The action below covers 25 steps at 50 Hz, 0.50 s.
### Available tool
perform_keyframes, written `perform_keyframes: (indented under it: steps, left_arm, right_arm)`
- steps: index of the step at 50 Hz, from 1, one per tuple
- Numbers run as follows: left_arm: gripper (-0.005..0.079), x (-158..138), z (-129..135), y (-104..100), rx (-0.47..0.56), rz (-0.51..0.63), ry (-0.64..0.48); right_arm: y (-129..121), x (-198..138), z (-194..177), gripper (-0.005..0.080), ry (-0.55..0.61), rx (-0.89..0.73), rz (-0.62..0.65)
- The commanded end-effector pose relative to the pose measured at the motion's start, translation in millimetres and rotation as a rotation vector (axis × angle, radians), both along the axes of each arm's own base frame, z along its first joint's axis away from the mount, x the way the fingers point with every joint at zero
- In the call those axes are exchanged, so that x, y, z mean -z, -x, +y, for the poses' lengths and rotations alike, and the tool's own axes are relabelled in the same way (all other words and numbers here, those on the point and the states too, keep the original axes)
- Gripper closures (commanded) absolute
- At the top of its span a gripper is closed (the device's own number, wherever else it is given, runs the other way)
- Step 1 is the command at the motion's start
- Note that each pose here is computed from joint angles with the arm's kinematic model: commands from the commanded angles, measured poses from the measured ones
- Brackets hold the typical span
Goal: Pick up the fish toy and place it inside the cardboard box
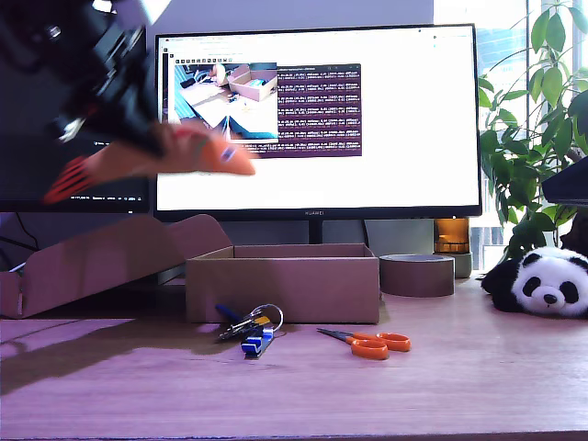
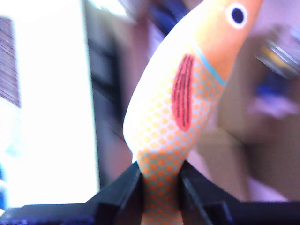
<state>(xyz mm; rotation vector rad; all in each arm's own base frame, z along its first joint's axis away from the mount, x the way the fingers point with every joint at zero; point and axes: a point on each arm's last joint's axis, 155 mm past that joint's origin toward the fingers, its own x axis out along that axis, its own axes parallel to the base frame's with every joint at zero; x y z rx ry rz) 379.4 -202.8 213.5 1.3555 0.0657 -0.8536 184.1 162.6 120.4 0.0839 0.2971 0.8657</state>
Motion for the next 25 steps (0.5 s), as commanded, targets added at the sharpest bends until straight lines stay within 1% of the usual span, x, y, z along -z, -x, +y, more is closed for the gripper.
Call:
perform_keyframes:
  steps: [1, 8, 18, 25]
  left_arm:
    - [0.0697, -19, -11, -6, 0.041, -0.063, 0.043]
    - [0.0706, -28, -27, -17, 0.092, -0.125, 0.097]
    - [0.0705, -28, -49, -33, 0.177, -0.216, 0.124]
    - [0.0704, -22, -60, -47, 0.208, -0.26, 0.144]
  right_arm:
    - [0, 5, 0, 0.0765, 0.006, -0.003, 0.006]
    - [0, 6, 0, 0.0765, 0.007, -0.003, 0.007]
    - [1, 8, 0, 0.0765, 0.009, -0.003, 0.016]
    - [1, 9, 0, 0.0765, 0.007, -0.001, 0.026]
